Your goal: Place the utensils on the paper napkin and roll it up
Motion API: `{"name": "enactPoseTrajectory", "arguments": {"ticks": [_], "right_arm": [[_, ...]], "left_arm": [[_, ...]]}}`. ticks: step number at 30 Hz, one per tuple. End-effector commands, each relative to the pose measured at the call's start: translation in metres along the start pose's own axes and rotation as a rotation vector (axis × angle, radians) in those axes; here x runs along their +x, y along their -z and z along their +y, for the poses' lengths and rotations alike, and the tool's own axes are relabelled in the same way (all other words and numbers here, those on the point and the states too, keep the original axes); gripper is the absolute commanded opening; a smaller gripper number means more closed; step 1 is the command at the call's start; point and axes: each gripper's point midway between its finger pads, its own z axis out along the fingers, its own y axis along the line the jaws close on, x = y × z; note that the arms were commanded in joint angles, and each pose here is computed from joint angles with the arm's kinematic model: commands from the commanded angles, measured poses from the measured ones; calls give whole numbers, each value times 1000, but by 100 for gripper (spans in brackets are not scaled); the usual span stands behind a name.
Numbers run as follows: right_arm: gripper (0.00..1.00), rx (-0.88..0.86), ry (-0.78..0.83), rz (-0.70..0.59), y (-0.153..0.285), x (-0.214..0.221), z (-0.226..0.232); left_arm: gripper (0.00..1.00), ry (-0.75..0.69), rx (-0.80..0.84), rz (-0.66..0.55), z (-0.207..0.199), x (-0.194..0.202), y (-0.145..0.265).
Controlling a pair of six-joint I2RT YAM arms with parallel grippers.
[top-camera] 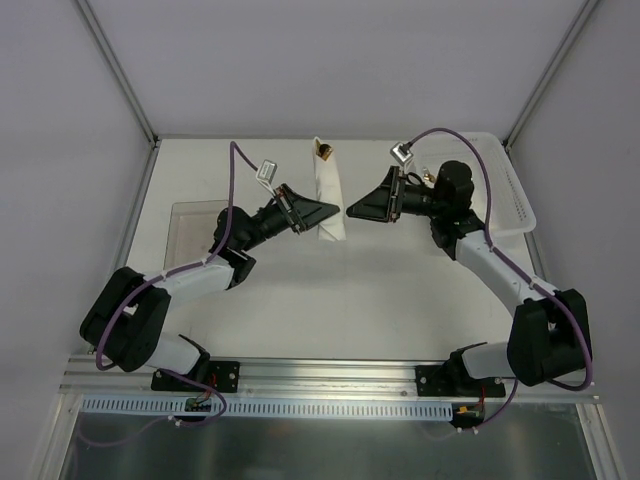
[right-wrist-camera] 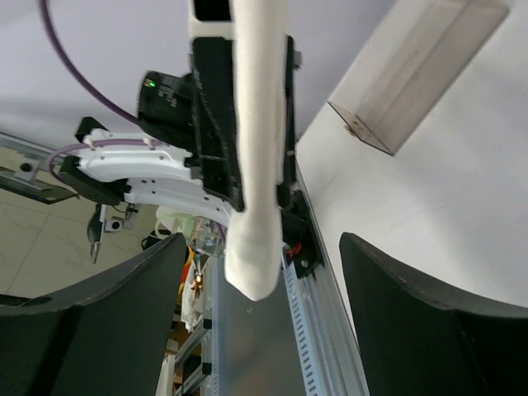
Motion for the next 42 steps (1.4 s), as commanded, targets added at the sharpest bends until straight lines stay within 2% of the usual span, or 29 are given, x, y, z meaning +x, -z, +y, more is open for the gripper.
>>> {"name": "enactPoseTrajectory", "arguments": {"ticks": [1, 5, 9, 13, 19, 25, 29, 32, 42], "right_arm": [[79, -144, 98, -32, 0, -20, 45], [81, -177, 109, -30, -5, -24, 61], [81, -137, 95, -35, -12, -26, 50], [81, -114, 65, -38, -17, -32, 41], [81, -154, 72, -29, -23, -32, 56], [75, -170, 57, 6, -28, -18, 59], [63, -172, 54, 15, -27, -11, 59], [58, -168, 48, 9, -27, -11, 58], [63, -179, -28, -8, -35, -28, 60]], "left_arm": [[0, -81, 190, -89, -61, -20, -1], [0, -85, 207, -106, -72, -22, 0], [0, -101, 240, -80, -86, -19, -2], [0, -115, 246, -59, -90, -13, -2], [0, -114, 230, -42, -86, -3, 1], [0, -121, 227, -53, -87, -4, 2], [0, -132, 220, -61, -87, -6, 1], [0, -135, 228, -49, -89, -5, -2], [0, -130, 224, -27, -86, 3, -1]]}}
